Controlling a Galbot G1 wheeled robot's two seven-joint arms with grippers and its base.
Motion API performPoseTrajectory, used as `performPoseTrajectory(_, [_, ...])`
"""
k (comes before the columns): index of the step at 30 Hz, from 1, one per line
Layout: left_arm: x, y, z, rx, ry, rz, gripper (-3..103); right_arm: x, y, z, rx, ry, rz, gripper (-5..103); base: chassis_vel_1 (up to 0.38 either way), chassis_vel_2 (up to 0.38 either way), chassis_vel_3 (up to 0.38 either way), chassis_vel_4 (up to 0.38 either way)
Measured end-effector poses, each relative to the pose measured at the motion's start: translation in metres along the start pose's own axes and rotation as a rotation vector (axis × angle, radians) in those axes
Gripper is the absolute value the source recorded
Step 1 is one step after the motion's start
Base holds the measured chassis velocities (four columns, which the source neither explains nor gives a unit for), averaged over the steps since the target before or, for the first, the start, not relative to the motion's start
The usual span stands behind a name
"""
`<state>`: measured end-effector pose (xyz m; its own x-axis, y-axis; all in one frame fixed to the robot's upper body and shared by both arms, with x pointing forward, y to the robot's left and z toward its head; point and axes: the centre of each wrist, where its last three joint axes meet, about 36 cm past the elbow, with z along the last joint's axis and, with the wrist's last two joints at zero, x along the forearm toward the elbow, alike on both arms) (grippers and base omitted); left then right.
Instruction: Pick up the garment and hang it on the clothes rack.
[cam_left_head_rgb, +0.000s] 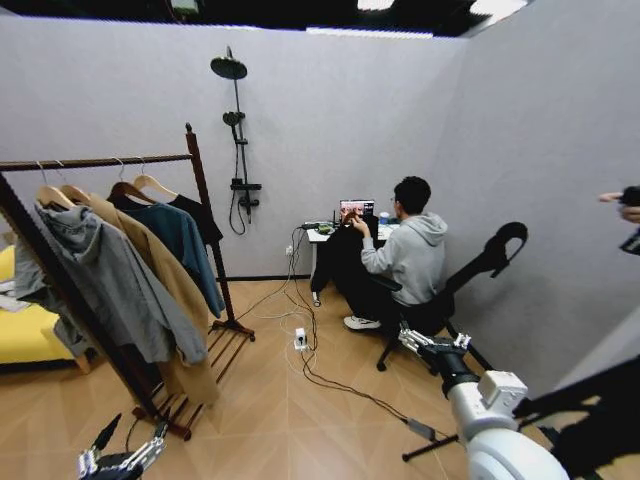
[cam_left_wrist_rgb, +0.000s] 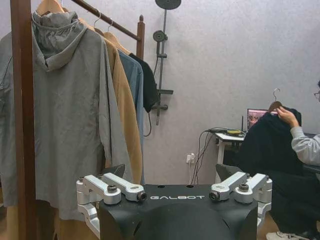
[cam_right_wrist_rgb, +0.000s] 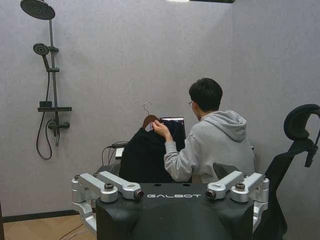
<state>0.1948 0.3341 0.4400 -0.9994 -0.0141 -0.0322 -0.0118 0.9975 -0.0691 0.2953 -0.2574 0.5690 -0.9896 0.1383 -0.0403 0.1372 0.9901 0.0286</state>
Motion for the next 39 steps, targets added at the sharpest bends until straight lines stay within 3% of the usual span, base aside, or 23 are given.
performPoseTrajectory(39, [0.0000,0.0000,0.0000,0.000,0.000,0.000,100,-0.0026,-0.0011,0.0050,-0.007,-0.022,0.007,100,0.166,-0.178,-0.165,0.169])
